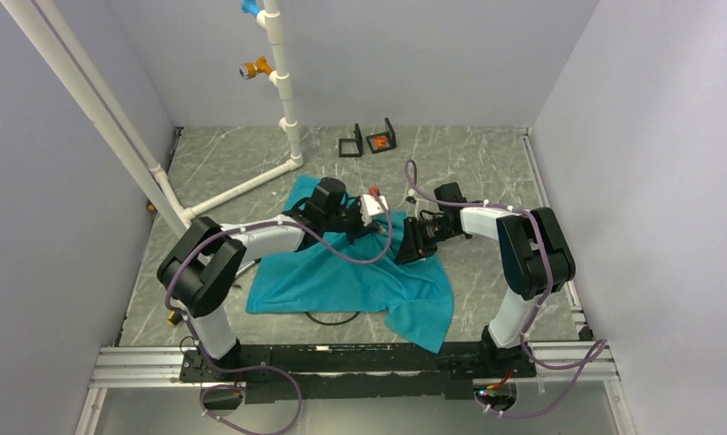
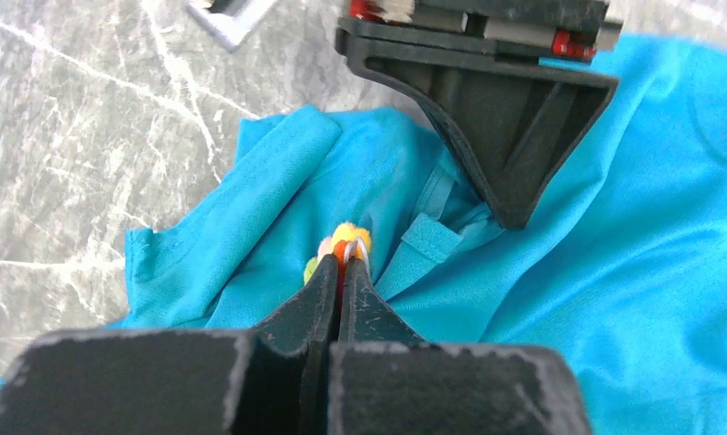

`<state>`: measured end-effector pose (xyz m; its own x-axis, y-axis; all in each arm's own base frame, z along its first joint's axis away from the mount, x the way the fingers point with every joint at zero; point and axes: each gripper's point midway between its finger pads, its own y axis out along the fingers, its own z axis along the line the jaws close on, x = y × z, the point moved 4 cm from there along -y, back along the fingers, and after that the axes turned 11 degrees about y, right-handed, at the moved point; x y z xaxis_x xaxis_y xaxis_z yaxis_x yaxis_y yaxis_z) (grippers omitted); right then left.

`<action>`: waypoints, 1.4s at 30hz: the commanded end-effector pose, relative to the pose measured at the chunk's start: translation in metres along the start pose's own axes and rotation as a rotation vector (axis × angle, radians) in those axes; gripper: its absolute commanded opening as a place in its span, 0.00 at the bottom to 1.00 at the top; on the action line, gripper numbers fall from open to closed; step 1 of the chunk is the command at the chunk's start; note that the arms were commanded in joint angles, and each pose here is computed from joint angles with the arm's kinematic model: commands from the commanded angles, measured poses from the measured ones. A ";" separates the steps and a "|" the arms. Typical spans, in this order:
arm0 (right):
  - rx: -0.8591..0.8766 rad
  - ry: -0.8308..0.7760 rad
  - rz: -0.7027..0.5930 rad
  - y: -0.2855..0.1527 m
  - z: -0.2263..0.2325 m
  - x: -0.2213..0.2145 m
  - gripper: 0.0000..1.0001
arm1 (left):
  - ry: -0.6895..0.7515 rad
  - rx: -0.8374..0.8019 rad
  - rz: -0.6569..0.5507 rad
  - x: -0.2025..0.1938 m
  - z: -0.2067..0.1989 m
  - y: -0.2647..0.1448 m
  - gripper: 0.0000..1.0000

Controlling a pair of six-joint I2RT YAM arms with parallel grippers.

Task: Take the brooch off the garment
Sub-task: Remove the brooch from the clothes.

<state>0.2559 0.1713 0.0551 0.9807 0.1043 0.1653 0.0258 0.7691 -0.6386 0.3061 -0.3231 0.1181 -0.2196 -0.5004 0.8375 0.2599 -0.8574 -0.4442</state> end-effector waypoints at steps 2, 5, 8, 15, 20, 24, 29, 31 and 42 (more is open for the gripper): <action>-0.023 -0.042 -0.023 -0.003 -0.001 0.001 0.29 | -0.156 0.011 -0.260 0.049 0.010 -0.022 0.00; -0.026 -0.043 -0.022 -0.002 0.000 0.000 0.16 | -0.208 -0.005 -0.311 0.058 0.015 -0.028 0.00; -0.034 -0.080 -0.026 -0.003 -0.001 0.001 0.00 | -0.217 0.006 -0.296 0.058 0.021 -0.030 0.04; -0.046 -0.102 -0.013 -0.004 -0.001 -0.005 0.00 | -0.283 0.039 -0.157 0.022 0.035 -0.018 0.19; -0.018 -0.127 0.027 -0.001 0.005 -0.012 0.00 | -0.314 0.047 -0.074 -0.003 0.038 -0.007 0.25; -0.022 -0.125 0.042 0.002 0.004 -0.014 0.00 | -0.318 0.011 -0.087 -0.003 0.036 -0.006 0.26; -0.021 -0.118 0.047 0.003 0.003 -0.014 0.00 | -0.208 -0.049 -0.176 0.017 0.019 -0.015 0.52; -0.018 -0.115 0.051 0.004 0.004 -0.014 0.00 | -0.180 -0.050 -0.168 0.020 0.019 -0.014 0.55; -0.021 -0.103 0.049 0.004 0.004 -0.013 0.00 | -0.040 -0.131 -0.040 0.008 0.027 0.022 0.56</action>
<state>0.2412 0.1733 0.0494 0.9593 0.1979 0.2012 -0.0123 0.7415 -0.6709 0.3366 -0.3352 0.1370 -0.1280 -0.4051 0.9053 0.1826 -0.9068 -0.3799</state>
